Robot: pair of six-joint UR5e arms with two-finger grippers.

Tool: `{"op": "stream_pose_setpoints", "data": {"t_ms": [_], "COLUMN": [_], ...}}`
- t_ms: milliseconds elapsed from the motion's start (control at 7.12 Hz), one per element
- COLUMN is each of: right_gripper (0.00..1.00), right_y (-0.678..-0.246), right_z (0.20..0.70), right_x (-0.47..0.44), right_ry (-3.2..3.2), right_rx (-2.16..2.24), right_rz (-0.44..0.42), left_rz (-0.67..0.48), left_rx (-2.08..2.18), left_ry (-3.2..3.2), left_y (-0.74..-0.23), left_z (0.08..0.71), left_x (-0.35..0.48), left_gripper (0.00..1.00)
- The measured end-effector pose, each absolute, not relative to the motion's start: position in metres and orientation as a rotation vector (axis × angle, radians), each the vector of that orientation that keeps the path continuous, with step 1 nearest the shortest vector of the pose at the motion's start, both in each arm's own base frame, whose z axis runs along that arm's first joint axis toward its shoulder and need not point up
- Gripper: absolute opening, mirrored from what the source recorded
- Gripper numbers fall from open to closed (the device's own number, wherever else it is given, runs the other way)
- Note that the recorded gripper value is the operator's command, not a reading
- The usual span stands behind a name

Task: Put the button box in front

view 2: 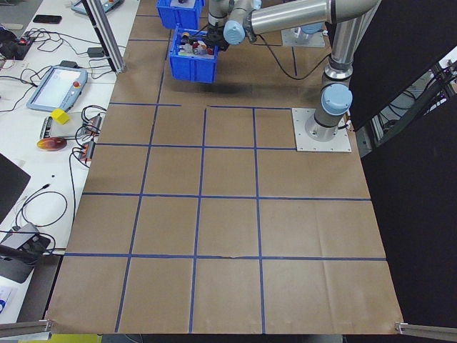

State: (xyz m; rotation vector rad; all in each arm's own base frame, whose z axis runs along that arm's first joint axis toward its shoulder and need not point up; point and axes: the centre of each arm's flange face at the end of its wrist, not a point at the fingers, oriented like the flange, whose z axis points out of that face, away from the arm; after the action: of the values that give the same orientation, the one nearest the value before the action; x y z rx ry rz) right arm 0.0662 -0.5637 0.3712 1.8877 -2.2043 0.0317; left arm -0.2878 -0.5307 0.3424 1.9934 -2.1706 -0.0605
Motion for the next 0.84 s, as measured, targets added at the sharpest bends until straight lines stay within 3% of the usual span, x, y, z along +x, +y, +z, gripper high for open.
{"op": "stream_pose_setpoints", "data": {"t_ms": [281,842], "right_gripper": [0.08,0.08], "right_y": [-0.524,-0.468], "right_z": [0.365,0.356], "right_x": [0.037,0.023], "right_ry": [-2.199,-2.206], "right_rx": [1.943,2.017], "right_rz": [0.014,0.009], "left_rz": [-0.079,-0.135], "left_rx": [1.992,2.069], "left_ry": [-2.160,-2.136], "left_y": [-0.585,-0.608], "left_z": [0.329,0.290], "left_x": [-0.307,-0.321], "left_gripper": [0.02,0.04]}}
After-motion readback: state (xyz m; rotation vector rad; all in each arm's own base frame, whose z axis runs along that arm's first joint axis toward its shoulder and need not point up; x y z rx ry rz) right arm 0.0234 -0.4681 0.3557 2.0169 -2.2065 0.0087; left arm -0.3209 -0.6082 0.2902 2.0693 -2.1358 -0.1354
